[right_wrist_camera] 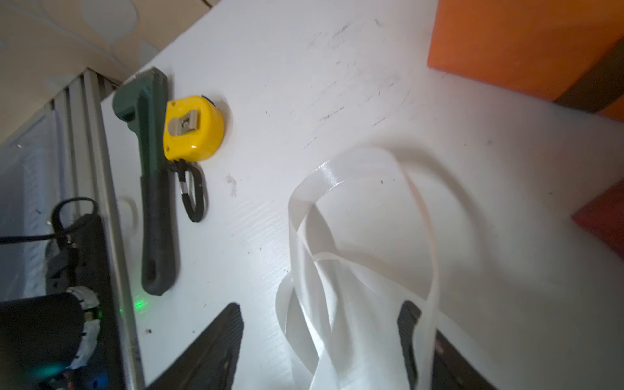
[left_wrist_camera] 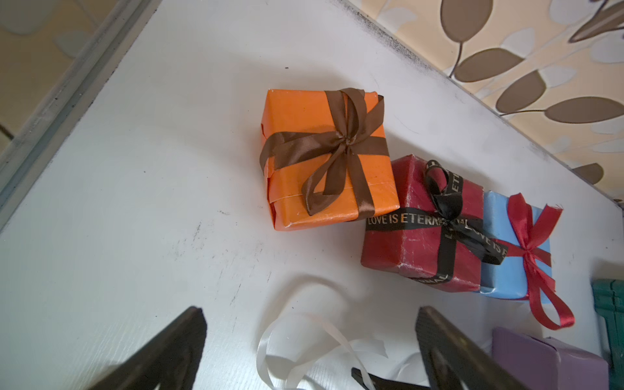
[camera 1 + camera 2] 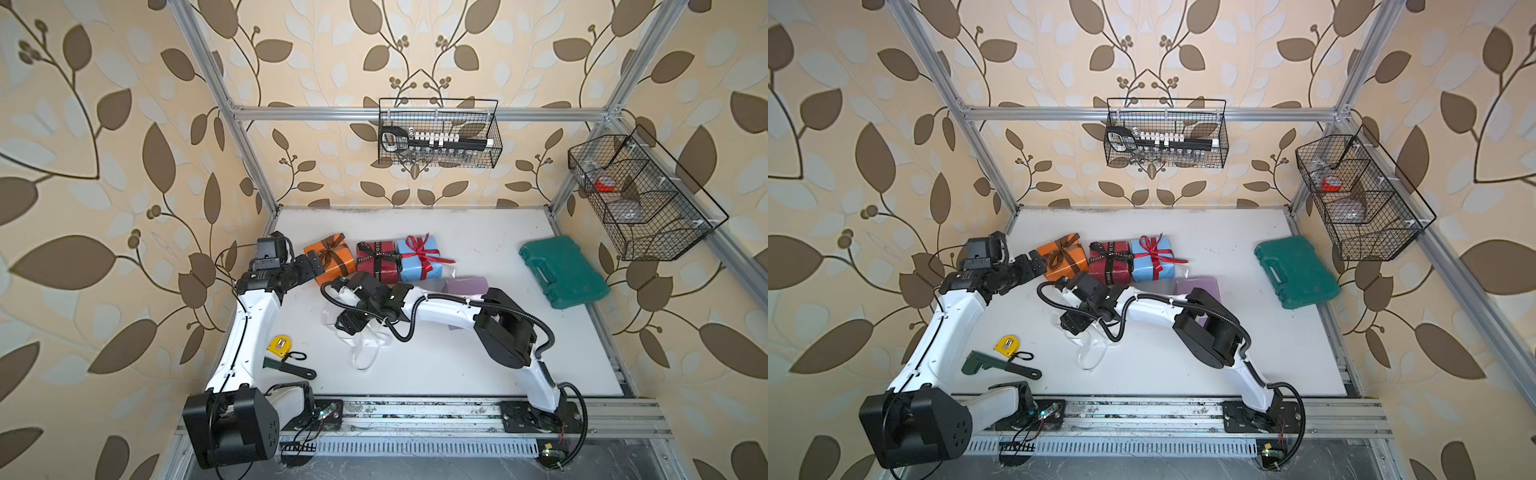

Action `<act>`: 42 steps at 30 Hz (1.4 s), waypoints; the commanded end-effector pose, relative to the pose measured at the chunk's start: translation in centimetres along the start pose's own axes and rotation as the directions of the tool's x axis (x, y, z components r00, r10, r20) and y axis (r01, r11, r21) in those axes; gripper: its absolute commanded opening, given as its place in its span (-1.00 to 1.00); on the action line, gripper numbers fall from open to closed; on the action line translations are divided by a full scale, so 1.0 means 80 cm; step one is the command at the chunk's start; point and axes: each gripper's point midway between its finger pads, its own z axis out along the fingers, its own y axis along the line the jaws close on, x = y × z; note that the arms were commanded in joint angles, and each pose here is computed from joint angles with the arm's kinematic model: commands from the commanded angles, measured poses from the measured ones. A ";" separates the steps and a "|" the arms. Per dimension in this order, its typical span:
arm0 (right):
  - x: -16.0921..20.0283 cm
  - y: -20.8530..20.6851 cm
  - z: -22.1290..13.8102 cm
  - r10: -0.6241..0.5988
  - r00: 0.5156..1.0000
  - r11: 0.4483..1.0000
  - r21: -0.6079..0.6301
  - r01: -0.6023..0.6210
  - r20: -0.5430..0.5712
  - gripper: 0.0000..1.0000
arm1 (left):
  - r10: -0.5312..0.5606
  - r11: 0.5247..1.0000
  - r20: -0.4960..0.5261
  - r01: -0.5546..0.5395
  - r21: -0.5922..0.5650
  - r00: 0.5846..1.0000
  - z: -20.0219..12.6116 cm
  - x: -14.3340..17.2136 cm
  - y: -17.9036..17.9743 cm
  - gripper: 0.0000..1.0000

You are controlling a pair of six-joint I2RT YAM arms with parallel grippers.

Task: Untie the ribbon bows on the gift boxes
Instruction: Place the ribbon at the center of the board, then move the gift box to the center of the board, then adjust the ribbon at the center of the board.

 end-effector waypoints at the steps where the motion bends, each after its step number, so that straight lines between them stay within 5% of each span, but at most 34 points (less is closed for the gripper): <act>1: -0.048 0.003 -0.083 -0.006 0.994 0.999 0.042 0.002 0.108 0.69 | 0.046 0.990 -0.011 -0.044 0.135 0.999 -0.004 -0.002 -0.031 0.96; 4: -0.042 -0.007 -0.123 0.007 0.991 0.997 0.069 -0.016 0.136 0.98 | 0.053 0.981 -0.044 -0.044 0.191 0.998 -0.005 0.004 -0.047 0.91; 15: 0.016 -0.096 -0.204 0.118 0.988 0.946 0.290 -0.143 0.101 0.96 | 0.208 0.931 -0.108 -0.163 0.327 0.972 -0.024 0.051 -0.130 0.85; 17: 0.037 -0.111 -0.212 0.187 0.978 0.928 0.311 -0.206 0.090 0.84 | 0.233 0.914 -0.130 -0.172 0.367 0.964 -0.024 0.068 -0.151 0.79; 24: 0.138 -0.143 -0.201 0.354 0.935 0.858 0.390 -0.333 0.020 -0.30 | 0.326 0.866 -0.221 -0.196 0.461 0.919 0.000 0.155 -0.208 0.61; 36: 0.207 -0.253 -0.218 0.554 0.827 0.689 0.505 -0.519 0.093 -0.24 | 0.541 0.836 -0.341 -0.451 0.312 0.769 0.076 0.277 -0.212 0.63; 42: 0.210 -0.272 -0.219 0.568 0.816 0.684 0.490 -0.540 0.106 -0.21 | 0.594 0.804 -0.393 -0.536 0.258 0.702 0.102 0.292 -0.203 0.75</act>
